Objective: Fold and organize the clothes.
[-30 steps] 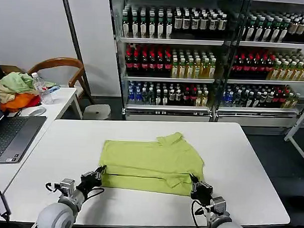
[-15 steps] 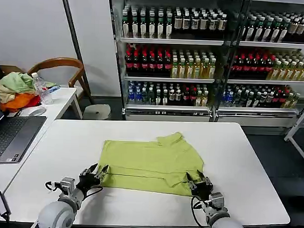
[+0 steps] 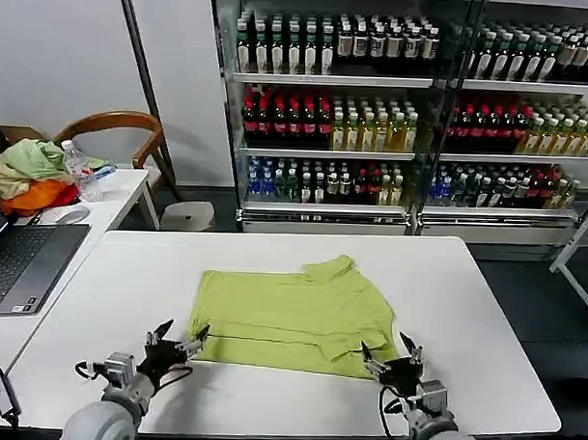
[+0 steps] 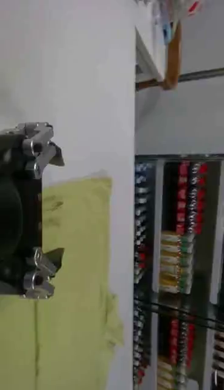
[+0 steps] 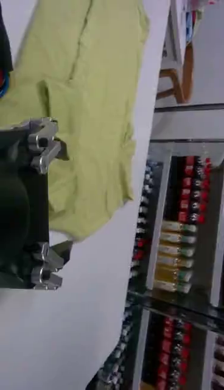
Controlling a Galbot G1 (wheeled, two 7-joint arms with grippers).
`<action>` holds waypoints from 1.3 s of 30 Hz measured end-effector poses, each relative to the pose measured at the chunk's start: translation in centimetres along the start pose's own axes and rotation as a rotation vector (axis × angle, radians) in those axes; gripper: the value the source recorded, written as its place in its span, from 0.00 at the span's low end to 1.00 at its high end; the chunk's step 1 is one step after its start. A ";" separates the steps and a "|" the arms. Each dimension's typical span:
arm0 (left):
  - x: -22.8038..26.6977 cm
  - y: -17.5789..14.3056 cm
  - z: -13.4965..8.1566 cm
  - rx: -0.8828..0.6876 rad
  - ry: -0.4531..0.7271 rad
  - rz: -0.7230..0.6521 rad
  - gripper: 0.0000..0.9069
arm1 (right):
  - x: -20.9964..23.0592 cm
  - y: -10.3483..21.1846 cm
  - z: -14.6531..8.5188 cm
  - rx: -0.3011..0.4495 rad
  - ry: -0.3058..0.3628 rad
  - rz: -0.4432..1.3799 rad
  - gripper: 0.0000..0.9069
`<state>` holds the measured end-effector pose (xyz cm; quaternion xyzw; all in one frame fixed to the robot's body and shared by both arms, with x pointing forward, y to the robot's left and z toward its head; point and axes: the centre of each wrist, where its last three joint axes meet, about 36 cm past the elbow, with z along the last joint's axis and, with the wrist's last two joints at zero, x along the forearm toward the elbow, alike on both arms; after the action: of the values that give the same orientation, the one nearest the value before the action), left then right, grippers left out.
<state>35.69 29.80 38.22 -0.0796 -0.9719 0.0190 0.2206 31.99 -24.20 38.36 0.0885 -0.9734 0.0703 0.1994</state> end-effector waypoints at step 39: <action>1.3 -1.8 1.9 -0.009 0.113 -0.026 0.04 | 2.1 1.6 1.6 -0.022 0.054 -0.014 0.00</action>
<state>33.42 28.27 37.21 -0.0688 -0.9589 0.0071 0.2751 29.15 -23.21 37.63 0.0912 -0.9677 0.0604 0.2270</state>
